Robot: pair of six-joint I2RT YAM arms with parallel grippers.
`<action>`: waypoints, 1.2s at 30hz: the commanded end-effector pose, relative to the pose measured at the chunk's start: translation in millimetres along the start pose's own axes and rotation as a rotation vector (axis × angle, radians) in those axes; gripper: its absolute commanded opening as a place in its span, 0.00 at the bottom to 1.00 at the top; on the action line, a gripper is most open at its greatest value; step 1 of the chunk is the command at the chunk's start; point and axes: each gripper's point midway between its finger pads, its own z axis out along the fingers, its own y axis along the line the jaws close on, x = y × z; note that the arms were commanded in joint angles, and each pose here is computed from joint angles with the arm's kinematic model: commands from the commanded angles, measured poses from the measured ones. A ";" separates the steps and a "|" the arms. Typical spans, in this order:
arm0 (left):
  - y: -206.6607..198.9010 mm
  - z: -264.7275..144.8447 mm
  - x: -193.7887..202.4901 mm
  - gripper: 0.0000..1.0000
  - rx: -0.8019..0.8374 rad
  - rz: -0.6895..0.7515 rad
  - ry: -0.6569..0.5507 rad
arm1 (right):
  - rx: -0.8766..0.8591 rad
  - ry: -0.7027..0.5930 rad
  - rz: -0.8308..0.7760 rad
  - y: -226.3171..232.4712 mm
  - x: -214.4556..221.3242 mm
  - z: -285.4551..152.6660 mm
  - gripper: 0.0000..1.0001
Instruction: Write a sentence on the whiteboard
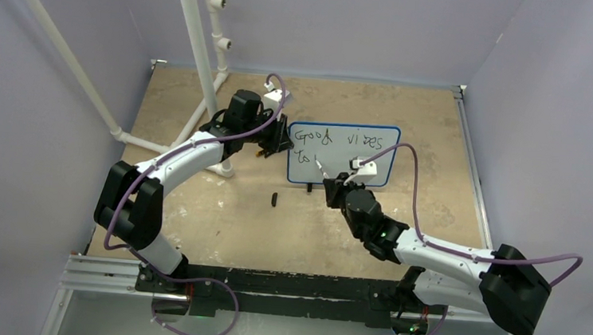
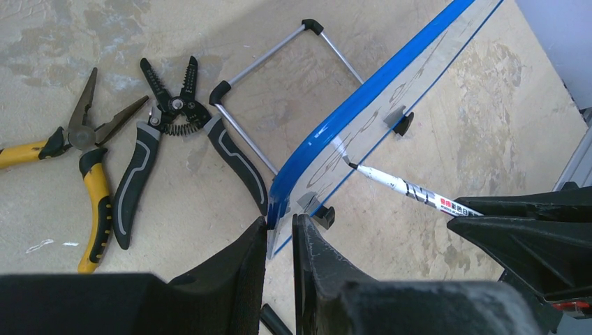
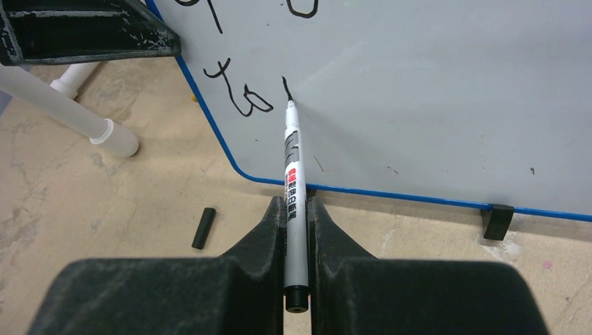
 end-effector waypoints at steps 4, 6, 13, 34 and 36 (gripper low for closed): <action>-7.2 -5.0 -8.0 0.19 0.026 0.004 -0.033 | 0.074 -0.010 0.038 -15.7 -1.1 -3.0 0.00; -7.2 -5.1 -8.3 0.19 0.026 0.004 -0.033 | 0.057 -0.023 0.039 -13.9 -5.4 -5.0 0.00; -7.1 -4.7 -7.9 0.19 0.026 0.004 -0.032 | -0.011 -0.090 0.061 -4.1 -28.6 -14.2 0.00; -7.7 -5.4 -8.4 0.19 0.027 0.005 -0.034 | -0.004 -0.012 0.024 -0.2 -5.9 0.3 0.00; -7.6 -5.4 -8.4 0.19 0.027 0.004 -0.034 | -0.001 0.005 0.025 -1.1 0.4 1.2 0.00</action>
